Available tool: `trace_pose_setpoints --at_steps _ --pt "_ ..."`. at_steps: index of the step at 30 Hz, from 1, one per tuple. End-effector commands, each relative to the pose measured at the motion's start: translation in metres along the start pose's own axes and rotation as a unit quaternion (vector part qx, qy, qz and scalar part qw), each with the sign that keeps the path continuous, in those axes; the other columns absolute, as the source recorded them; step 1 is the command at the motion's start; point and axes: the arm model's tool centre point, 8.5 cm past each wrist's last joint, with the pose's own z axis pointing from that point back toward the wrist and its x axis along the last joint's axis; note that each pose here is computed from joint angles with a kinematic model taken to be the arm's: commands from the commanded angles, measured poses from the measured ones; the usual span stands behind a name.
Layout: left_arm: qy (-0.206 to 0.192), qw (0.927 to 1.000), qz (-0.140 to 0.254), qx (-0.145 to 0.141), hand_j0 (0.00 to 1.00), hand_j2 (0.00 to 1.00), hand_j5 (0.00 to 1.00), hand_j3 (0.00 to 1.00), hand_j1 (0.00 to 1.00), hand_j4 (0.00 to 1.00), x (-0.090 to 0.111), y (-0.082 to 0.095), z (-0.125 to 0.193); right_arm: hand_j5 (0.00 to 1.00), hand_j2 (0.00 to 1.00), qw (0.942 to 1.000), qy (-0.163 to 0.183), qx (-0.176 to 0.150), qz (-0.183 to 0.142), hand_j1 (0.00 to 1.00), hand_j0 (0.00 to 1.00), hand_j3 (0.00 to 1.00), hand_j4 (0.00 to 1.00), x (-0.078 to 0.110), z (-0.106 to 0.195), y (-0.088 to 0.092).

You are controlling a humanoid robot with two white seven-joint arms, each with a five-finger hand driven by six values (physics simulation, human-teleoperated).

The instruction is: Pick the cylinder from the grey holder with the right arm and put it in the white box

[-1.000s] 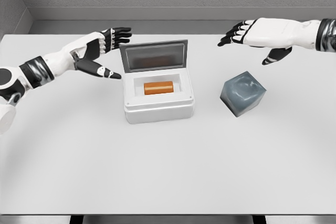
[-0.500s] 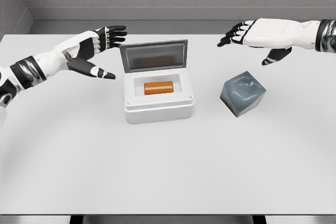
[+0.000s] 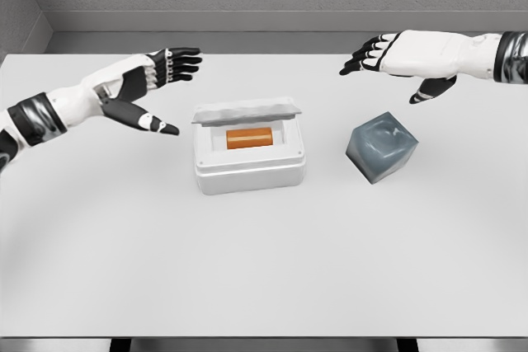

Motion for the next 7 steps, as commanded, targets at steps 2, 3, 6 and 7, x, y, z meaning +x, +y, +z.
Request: trace_pose_setpoints --at_steps 2,3,6,7 --pt "0.011 0.9999 -0.003 0.01 1.0 1.0 1.0 1.0 1.0 1.0 -0.004 0.007 0.007 1.0 1.0 1.0 0.0 -0.001 -0.002 1.0 1.0 1.0 1.0 0.0 0.0 0.0" --pt "0.001 0.9998 -0.014 0.015 1.0 1.0 1.0 1.0 1.0 1.0 -0.005 0.01 0.009 1.0 1.0 1.0 0.0 -0.001 -0.002 1.0 1.0 1.0 1.0 0.0 0.0 0.0" --pt "-0.001 0.9988 -0.041 0.029 1.0 1.0 1.0 1.0 1.0 1.0 -0.01 0.02 0.021 1.0 1.0 1.0 0.001 -0.001 -0.002 1.0 1.0 1.0 1.0 0.0 0.001 0.0" --pt "0.0 0.9988 -0.04 0.029 1.0 1.0 1.0 1.0 1.0 1.0 -0.01 0.02 0.021 1.0 1.0 1.0 0.001 -0.001 -0.003 1.0 1.0 1.0 1.0 0.0 0.001 0.001"
